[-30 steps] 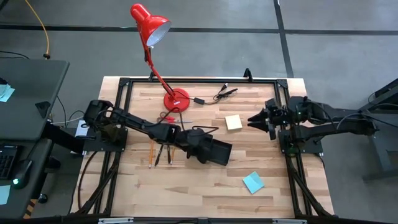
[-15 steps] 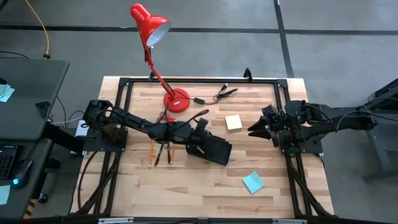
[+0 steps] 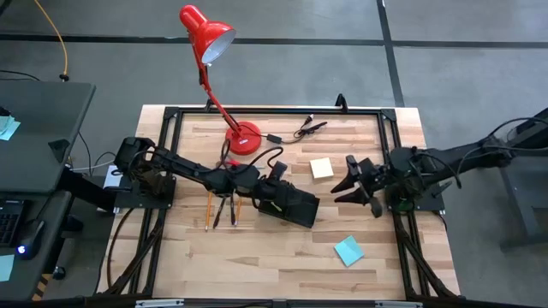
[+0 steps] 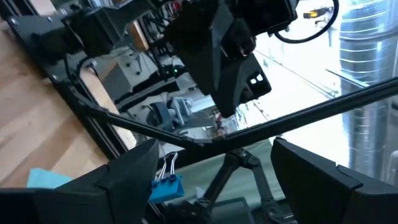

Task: Pick and place office supplies into organizer
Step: Put the blue binder clip into the black desk organizer

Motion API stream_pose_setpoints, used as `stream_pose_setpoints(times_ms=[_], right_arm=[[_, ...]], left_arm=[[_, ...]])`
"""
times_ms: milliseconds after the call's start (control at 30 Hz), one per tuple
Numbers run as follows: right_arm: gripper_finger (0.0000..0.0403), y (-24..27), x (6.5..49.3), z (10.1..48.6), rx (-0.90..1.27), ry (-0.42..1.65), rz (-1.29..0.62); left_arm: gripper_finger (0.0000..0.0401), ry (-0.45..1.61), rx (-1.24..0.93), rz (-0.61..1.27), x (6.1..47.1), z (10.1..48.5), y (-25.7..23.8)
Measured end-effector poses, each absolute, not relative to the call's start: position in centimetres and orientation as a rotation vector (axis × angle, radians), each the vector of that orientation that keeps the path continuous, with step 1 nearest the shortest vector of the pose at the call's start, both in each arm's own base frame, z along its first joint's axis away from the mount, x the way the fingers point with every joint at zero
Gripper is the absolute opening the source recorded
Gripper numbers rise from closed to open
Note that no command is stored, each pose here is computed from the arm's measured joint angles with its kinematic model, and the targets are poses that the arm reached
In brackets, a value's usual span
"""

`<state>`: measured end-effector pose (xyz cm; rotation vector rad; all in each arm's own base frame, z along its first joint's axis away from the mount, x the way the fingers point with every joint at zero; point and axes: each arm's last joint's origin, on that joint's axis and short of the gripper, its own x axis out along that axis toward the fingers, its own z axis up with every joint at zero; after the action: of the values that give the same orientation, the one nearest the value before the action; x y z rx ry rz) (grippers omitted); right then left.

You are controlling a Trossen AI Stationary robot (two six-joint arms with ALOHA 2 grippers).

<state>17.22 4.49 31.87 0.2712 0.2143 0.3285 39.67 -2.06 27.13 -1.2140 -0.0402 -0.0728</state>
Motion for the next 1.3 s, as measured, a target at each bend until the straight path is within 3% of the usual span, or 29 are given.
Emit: stream_pose_setpoints(times_ms=[333,1300], right_arm=[[0.0126,5.2,20.2,30.8,0.198,0.202,0.322],[0.0127,4.7,21.2,30.9,0.105,0.128,0.278]], left_arm=[[0.0299,-0.08,-1.217,-0.099,39.6,27.6,-2.0],[0.0299,-0.084,-1.247,-0.1,39.6,27.6,-2.0]])
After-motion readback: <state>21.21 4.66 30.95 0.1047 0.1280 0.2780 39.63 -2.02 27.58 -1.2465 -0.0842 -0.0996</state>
